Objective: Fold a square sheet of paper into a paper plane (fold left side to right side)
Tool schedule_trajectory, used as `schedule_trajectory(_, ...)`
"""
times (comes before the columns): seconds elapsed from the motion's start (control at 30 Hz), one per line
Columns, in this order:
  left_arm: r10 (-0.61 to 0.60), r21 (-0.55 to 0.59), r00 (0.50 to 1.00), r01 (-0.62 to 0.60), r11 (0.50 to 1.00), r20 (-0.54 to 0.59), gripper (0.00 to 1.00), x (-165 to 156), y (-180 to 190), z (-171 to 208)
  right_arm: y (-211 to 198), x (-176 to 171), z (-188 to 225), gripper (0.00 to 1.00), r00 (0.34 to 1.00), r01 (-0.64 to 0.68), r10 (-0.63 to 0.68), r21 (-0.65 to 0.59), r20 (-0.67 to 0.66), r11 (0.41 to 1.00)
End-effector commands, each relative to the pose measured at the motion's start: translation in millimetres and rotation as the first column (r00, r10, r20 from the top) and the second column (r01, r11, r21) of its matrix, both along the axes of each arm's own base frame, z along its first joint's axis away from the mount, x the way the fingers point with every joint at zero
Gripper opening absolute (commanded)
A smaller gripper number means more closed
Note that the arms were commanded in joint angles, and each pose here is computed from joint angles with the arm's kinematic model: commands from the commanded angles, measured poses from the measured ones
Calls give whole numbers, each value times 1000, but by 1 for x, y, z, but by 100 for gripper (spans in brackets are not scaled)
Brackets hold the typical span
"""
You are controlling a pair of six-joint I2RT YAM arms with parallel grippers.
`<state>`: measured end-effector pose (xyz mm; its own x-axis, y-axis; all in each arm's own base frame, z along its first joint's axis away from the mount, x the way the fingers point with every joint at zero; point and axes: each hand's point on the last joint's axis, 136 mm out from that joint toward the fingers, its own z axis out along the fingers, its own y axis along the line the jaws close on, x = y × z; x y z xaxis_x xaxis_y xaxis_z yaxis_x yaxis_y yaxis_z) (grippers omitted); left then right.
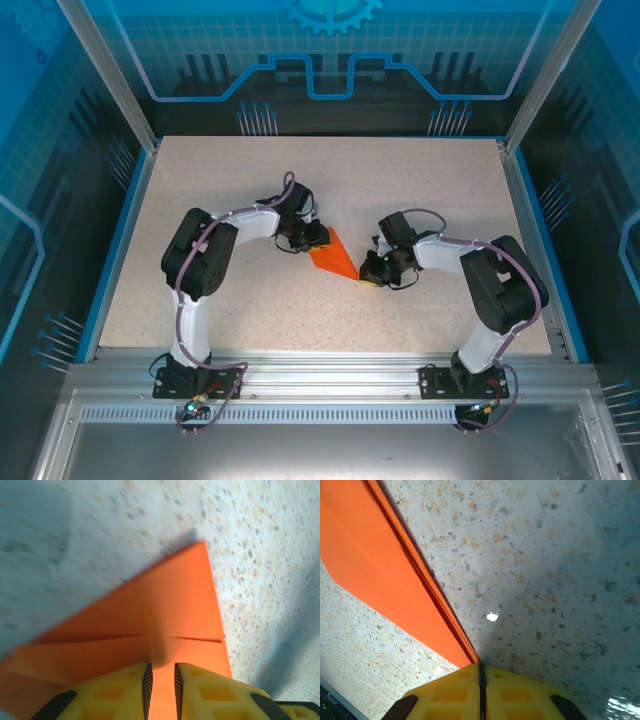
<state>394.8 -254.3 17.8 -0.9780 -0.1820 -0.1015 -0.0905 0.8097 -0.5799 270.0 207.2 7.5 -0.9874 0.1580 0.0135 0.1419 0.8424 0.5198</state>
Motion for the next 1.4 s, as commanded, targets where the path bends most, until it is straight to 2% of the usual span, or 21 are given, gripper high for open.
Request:
schedule_trajectory(0.0,34,57,999,-32,998,-29,25,1,31,-23,-47,-54,-42,9,973,-8,-41,-211,-225,977)
schedule_trajectory(0.23,78,58,997,-77,995,-16,26,20,54,-15,-44,-53,-40,9,976,-12,-30,-192,-214,981)
schedule_trajectory(0.47,102,32,994,-102,994,28,30,29,65,13,-22,-35,-15,13,993,-57,50,-73,-105,996)
schedule_trajectory(0.6,122,17,990,-123,992,76,37,23,73,39,-22,-20,16,25,994,-101,103,-73,28,992)
schedule_trajectory(0.7,145,-10,984,-144,989,103,42,13,76,56,-26,-12,40,38,980,-137,150,-100,130,985)
schedule_trajectory(0.83,190,-109,975,-177,978,115,50,-5,70,72,-17,2,62,61,934,-246,262,-97,242,965)
schedule_trajectory(0.93,183,-142,976,-166,976,115,53,-18,57,76,0,20,70,67,885,-340,346,-75,312,937)
schedule_trajectory(1.07,162,-163,983,-146,976,88,56,-29,35,69,20,48,68,67,849,-406,397,-51,349,912)
schedule_trajectory(1.17,149,-173,987,-136,975,66,56,-31,19,59,25,63,58,65,861,-397,386,-37,332,917)
schedule_trajectory(1.37,127,-167,991,-120,979,32,57,-27,0,43,22,65,54,64,873,-371,363,-41,326,928)
